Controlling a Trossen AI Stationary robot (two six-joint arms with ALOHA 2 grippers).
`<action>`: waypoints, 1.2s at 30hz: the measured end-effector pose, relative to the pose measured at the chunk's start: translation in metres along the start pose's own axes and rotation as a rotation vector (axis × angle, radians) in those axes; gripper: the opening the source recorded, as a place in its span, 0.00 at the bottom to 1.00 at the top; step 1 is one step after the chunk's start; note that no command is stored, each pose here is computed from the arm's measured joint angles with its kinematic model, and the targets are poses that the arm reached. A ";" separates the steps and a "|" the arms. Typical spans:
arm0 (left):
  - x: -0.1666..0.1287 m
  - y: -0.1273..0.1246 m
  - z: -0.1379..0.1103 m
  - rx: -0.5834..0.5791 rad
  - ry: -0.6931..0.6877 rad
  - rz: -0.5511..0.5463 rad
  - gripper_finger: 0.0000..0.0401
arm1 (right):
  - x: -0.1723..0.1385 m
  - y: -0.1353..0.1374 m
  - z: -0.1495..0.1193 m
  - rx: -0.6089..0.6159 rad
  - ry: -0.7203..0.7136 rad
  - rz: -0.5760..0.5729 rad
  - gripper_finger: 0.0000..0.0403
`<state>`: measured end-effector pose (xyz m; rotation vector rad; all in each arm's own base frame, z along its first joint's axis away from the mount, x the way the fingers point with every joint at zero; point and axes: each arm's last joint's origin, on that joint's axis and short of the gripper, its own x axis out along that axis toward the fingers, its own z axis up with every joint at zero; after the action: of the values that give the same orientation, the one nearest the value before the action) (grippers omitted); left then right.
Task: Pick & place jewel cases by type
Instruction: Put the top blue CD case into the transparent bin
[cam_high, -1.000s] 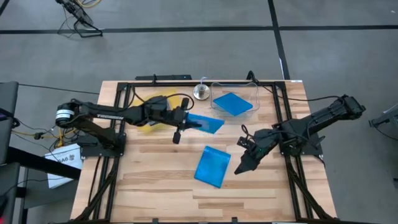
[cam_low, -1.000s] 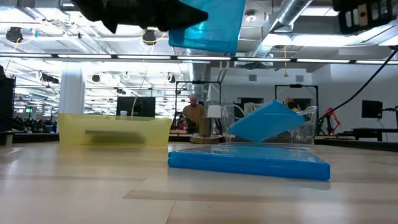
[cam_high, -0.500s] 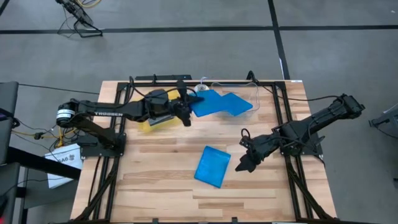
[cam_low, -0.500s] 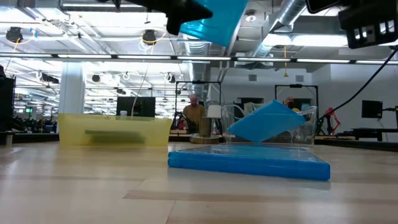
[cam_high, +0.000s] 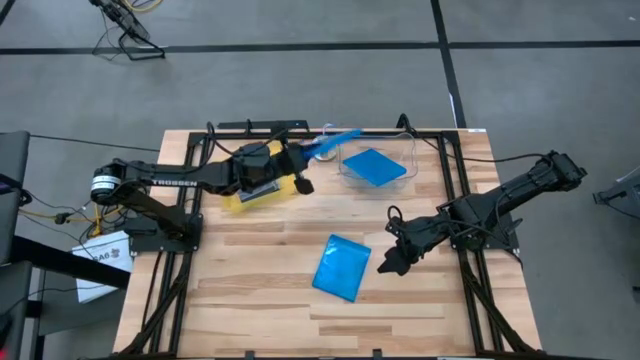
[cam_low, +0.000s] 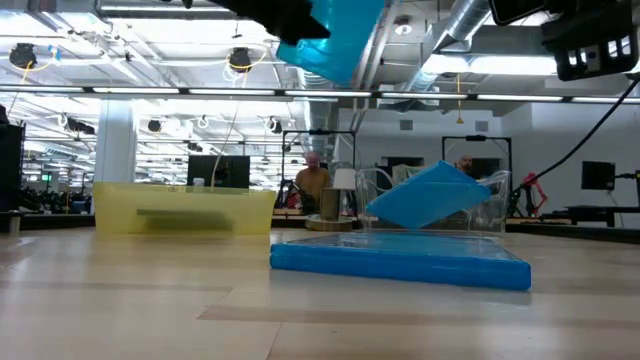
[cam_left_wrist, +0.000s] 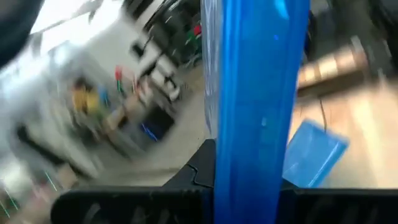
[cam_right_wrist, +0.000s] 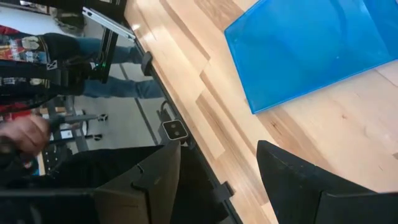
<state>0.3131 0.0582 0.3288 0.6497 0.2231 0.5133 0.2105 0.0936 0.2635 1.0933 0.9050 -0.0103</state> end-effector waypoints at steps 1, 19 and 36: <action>0.000 0.000 0.000 -0.111 0.013 0.019 0.00 | 0.000 0.000 0.000 0.004 0.000 0.000 0.51; -0.001 -0.008 0.001 -1.332 0.046 -0.279 0.00 | -0.001 -0.003 0.011 0.066 -0.059 -0.010 0.51; -0.004 -0.015 0.003 -1.114 0.025 -0.563 0.00 | -0.002 -0.010 0.015 0.186 -0.080 -0.068 0.51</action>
<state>0.3166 0.0445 0.3220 -0.5058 0.1047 0.0452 0.2141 0.0759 0.2597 1.2253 0.8810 -0.1963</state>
